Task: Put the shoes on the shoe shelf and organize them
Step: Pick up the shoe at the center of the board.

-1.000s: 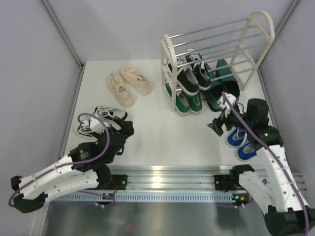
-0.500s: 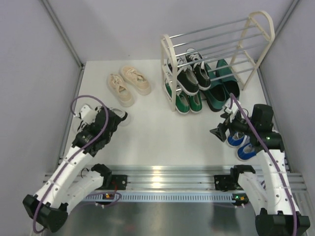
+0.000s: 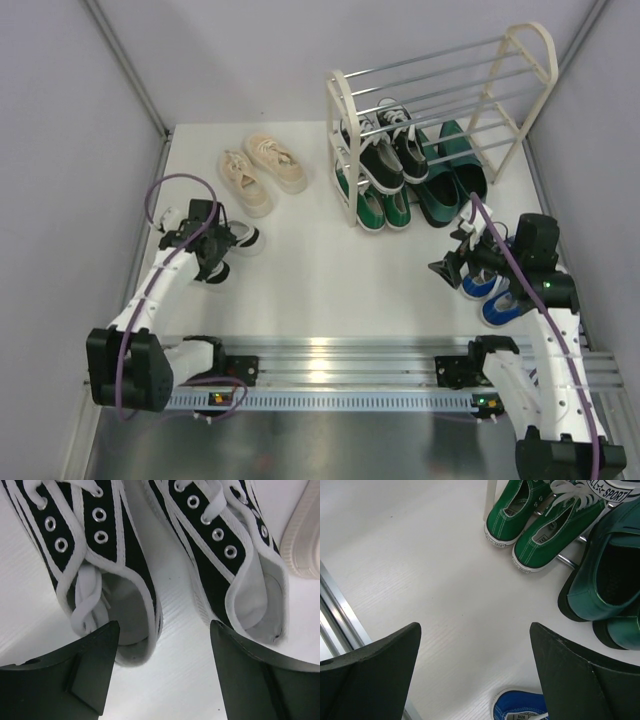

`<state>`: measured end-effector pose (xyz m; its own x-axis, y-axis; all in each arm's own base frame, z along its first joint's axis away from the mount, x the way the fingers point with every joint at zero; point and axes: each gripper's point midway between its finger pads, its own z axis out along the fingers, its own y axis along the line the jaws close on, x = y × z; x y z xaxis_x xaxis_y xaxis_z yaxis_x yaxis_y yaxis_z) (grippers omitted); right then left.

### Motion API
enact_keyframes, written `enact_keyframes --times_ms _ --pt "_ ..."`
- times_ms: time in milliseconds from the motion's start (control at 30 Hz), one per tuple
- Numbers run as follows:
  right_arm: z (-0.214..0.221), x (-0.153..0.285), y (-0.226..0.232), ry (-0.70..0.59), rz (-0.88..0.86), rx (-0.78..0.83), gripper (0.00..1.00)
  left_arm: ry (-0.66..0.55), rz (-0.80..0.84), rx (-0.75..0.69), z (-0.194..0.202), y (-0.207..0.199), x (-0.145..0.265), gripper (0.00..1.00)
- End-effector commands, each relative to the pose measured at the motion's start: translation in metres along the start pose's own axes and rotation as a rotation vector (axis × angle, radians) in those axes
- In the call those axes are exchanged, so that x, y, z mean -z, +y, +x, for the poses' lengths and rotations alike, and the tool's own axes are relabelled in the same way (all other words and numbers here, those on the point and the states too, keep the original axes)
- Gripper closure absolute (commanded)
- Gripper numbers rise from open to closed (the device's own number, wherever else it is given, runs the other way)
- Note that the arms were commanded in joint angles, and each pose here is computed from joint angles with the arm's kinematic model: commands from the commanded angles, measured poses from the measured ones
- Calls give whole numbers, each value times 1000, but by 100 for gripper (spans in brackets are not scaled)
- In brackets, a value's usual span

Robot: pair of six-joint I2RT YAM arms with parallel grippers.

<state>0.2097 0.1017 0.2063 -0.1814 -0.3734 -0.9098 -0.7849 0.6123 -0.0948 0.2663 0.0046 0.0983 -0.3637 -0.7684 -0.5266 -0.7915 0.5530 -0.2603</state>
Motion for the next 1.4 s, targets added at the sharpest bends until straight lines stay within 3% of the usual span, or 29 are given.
enact_keyframes --times_ms 0,300,367,400,433,500,667,767,867,900,1033,1367 --pt "-4 2 0 -19 -4 18 11 -23 34 24 -17 -12 -8 22" --pt "-3 2 -2 -17 1 10 11 3 -61 -21 -4 9 -44 38" --pt "-3 3 -3 -19 5 9 12 -6 -71 -27 -2 17 -43 56" --pt "-3 3 -3 -20 5 11 12 -17 -66 -31 -4 19 -41 80" --pt "-4 3 -2 -21 6 9 12 -30 -55 -44 -6 19 -37 91" --pt "-5 5 -1 -29 6 16 12 -83 14 -37 -17 16 -19 100" --pt "-11 11 1 -36 7 39 12 -200 203 -50 -42 13 42 100" --pt "-20 17 3 -27 -5 71 12 -182 366 -65 -35 0 70 100" --pt "-32 23 7 -29 -31 76 12 -50 617 -120 -10 -30 108 100" --pt "-36 24 9 -33 -45 72 12 -71 640 -123 -14 -32 114 100" --pt "-54 25 24 -69 -157 9 14 -3 999 -233 5 -65 182 100" --pt "-68 11 34 -59 -298 -228 15 86 1330 -418 32 -63 260 100"
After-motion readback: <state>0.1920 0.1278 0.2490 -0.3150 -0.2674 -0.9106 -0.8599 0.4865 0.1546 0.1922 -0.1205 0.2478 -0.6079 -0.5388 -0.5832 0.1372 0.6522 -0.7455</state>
